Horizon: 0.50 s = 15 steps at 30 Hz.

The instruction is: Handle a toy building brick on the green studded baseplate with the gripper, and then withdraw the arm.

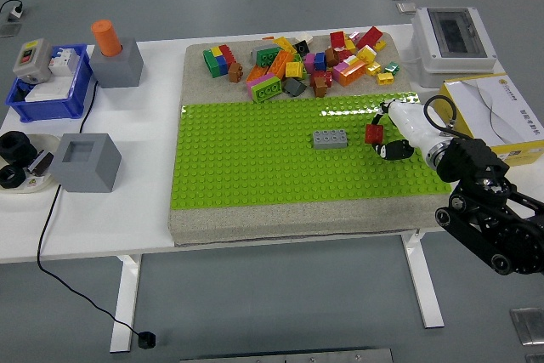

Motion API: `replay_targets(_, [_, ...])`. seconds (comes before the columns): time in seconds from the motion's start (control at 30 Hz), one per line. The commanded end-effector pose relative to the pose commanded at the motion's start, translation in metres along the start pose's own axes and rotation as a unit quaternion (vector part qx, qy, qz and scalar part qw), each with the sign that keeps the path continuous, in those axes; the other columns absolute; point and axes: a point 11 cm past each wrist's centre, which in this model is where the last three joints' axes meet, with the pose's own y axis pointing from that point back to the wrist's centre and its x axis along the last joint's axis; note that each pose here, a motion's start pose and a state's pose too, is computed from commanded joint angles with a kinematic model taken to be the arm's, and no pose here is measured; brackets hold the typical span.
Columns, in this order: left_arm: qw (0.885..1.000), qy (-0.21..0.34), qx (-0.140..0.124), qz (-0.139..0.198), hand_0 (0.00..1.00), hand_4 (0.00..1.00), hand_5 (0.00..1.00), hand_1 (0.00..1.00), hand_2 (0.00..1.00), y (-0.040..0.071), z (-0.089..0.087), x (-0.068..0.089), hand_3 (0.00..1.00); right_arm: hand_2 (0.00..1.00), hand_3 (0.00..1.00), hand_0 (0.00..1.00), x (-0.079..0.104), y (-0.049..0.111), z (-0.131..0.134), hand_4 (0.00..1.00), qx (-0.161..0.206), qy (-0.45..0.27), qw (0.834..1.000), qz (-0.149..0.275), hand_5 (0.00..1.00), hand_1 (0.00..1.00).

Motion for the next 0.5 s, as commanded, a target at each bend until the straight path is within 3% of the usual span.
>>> replay_targets(0.5, [1.000,0.000,-0.003,0.001,0.774,0.998,0.779,0.762,0.705,0.001,0.003,0.000,0.535,0.880,0.541,0.702,-0.014,-0.015,-0.003,0.686,0.011,0.004,1.000,-0.013,0.195,0.816])
